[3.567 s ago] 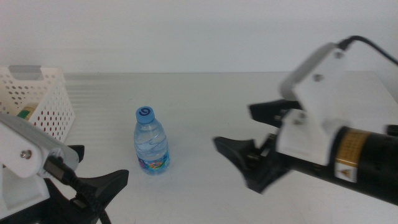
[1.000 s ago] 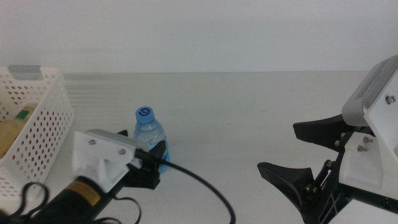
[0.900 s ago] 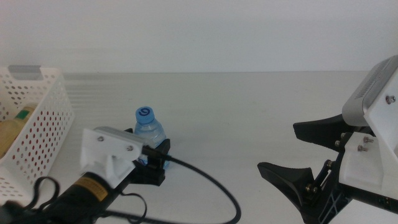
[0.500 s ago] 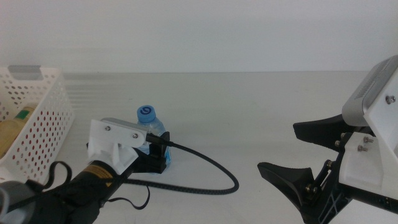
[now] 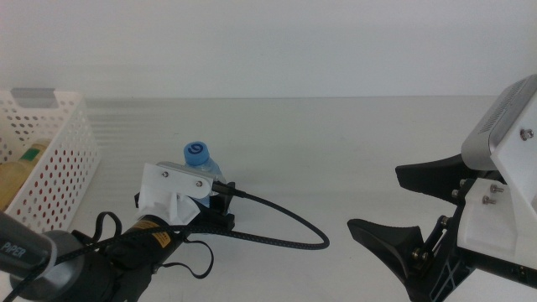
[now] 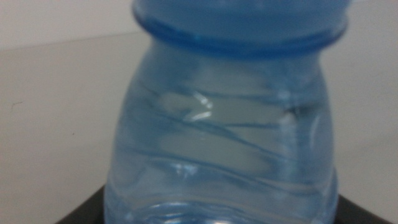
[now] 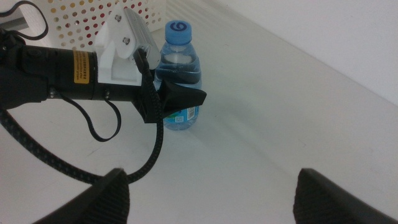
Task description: Use arms to grab the bottles and put them into the dustbin to the left of the table.
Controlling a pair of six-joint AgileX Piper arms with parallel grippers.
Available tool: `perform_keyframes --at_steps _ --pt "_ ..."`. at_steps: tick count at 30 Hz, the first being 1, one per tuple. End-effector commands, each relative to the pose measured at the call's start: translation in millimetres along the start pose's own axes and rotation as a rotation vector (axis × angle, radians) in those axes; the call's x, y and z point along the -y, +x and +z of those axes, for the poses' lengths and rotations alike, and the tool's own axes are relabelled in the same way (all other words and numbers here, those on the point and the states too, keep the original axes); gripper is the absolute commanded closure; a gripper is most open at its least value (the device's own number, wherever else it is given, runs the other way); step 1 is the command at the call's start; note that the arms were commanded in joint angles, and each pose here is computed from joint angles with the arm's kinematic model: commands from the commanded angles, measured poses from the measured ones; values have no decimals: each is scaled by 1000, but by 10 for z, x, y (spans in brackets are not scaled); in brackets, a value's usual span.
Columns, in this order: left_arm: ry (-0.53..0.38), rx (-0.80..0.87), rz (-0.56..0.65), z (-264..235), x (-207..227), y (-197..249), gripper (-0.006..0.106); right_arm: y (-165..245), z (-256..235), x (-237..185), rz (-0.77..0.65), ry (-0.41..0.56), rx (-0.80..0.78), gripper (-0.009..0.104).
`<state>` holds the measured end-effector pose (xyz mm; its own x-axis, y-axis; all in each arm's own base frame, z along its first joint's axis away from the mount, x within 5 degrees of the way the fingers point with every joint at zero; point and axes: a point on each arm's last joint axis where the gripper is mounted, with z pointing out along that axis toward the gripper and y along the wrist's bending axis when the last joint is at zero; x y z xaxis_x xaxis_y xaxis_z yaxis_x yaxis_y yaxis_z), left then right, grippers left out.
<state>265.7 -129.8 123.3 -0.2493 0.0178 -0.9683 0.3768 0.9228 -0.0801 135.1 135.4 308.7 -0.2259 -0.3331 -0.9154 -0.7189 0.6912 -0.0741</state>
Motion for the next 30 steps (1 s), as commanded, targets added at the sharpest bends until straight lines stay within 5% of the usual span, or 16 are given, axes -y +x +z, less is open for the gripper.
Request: perform_keyframes --at_steps 1,6,9,21,30 --pt "8 154 -24 -16 16 -244 55 -161 -49 7 -22 3 103 17" --pt "27 170 -20 -225 28 -286 93 -161 -49 7 -22 3 103 17" --pt "42 207 -16 -398 35 -371 104 -161 -49 7 -22 3 103 17" --pt "48 84 -56 -910 59 -815 104 -161 -49 7 -22 3 103 17" --pt "43 -183 -46 -1121 110 -1252 104 -161 -49 7 -22 3 103 17"
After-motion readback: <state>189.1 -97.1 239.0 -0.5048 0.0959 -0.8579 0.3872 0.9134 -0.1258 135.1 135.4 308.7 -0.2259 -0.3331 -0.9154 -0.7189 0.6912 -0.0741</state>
